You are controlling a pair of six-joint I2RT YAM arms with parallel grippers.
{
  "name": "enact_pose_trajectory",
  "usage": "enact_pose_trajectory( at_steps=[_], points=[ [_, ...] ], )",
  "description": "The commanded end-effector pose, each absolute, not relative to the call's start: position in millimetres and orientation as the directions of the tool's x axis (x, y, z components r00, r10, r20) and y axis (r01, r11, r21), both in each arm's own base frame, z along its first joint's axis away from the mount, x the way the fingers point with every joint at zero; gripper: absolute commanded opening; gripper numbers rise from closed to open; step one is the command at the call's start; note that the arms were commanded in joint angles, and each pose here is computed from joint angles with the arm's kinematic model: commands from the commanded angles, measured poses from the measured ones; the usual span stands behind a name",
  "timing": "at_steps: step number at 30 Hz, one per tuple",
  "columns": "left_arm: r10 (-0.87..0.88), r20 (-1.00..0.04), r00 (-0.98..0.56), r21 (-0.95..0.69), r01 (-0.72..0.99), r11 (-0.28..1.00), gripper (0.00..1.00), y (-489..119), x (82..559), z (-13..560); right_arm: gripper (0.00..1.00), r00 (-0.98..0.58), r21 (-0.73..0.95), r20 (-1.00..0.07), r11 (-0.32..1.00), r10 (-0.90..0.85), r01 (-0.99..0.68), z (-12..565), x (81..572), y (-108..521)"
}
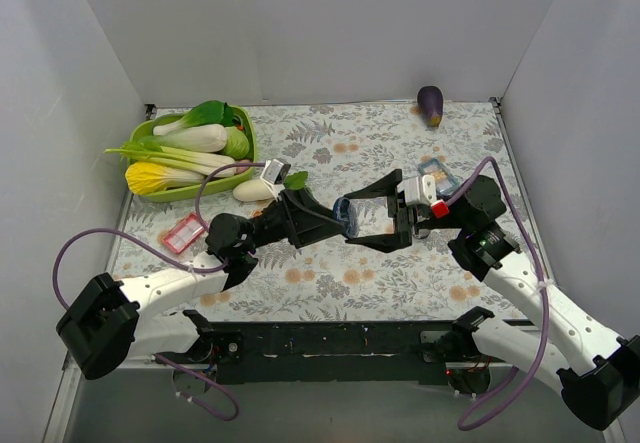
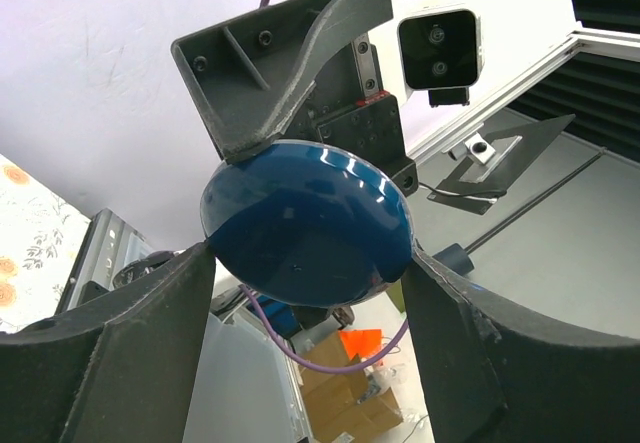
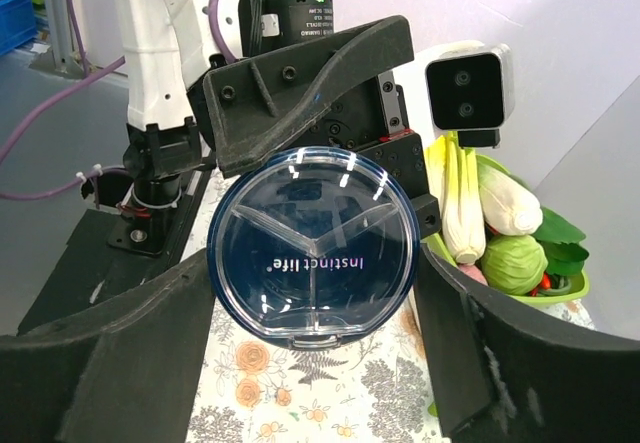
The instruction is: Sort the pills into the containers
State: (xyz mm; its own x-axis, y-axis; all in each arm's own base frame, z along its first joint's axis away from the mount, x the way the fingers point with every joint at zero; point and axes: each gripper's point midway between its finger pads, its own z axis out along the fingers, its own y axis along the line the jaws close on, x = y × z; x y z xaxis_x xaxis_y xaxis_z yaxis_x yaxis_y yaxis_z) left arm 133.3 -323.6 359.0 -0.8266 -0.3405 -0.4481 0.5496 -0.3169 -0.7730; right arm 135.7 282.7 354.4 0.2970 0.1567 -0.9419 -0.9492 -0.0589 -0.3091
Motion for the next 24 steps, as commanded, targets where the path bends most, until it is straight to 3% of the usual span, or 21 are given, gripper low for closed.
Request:
enact_pose_trajectory(
  at_steps=[1, 7, 24],
  points=[
    [-0.338, -0.463, -0.819, -0.734, 0.568, -0.372, 0.15, -316, 118, 380, 0.85, 0.267, -0.274, -0.961, -0.109, 0.079, -0.955, 332, 134, 284],
    [-0.303, -0.477, -0.825, -0.797, 0.551, -0.248, 0.10, -325, 127, 357, 0.95, 0.281, -0.279, -0.960, -0.132, 0.005, -0.951, 331, 138, 285],
    [-0.297, -0.472, -0.830, -0.842, 0.524, -0.126, 0.09, -330, 139, 336, 0.96, 0.357, -0.339, -0.931, -0.183, -0.080, -0.923, 332, 132, 296]
  ],
)
